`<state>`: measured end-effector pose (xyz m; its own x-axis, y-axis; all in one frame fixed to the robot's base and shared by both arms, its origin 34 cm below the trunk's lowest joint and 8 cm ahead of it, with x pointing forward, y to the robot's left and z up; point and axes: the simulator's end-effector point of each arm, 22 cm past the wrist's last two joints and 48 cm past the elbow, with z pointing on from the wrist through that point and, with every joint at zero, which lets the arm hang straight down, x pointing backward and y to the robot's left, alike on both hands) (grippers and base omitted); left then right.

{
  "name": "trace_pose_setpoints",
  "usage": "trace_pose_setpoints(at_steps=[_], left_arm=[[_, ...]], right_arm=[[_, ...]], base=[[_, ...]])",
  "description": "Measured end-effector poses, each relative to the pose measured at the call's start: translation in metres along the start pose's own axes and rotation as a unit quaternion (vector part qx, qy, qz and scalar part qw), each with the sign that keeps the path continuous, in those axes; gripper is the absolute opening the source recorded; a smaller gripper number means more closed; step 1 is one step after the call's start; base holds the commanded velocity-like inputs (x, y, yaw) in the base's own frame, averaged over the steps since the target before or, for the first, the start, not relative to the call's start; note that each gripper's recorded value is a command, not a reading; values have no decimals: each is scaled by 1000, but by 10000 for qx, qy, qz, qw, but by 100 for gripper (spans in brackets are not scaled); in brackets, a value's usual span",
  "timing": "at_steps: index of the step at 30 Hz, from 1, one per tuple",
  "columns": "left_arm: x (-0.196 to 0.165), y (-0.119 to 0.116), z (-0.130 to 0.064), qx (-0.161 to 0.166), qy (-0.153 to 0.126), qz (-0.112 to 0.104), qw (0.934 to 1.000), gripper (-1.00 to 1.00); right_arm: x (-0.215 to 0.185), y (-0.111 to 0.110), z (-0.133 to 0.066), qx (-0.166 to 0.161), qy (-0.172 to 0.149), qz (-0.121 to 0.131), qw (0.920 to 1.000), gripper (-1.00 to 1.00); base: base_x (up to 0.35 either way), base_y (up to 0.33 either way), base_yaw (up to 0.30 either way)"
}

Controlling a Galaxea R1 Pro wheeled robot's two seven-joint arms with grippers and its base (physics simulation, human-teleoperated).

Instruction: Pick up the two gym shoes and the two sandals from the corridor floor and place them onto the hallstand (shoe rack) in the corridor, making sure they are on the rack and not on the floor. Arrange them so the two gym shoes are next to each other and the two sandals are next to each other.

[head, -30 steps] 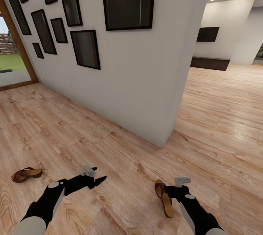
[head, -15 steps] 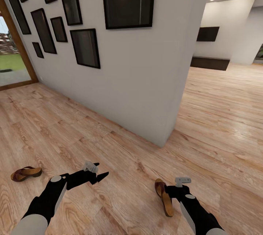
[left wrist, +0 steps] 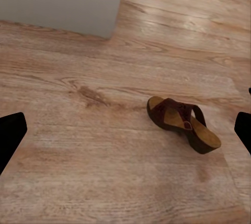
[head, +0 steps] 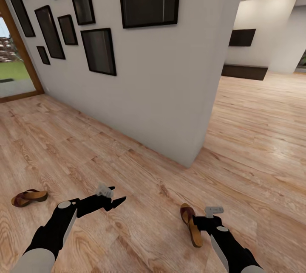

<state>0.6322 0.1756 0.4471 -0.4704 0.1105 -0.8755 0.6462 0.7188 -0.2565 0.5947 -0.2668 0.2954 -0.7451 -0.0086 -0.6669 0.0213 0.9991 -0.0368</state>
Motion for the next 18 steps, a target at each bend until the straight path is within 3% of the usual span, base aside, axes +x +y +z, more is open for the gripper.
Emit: trace_pose_setpoints(at_steps=[12,18], left_arm=[[35,7,10,-16,166,-174,9997,100],[54,10,16,-8,287,-296,9992,100]], right_arm=[[26,-1,16,8,171,3,9999,100],[6,-1,24,18,-23,3,10000,100]], base=[[0,0,0],[0,0,0]])
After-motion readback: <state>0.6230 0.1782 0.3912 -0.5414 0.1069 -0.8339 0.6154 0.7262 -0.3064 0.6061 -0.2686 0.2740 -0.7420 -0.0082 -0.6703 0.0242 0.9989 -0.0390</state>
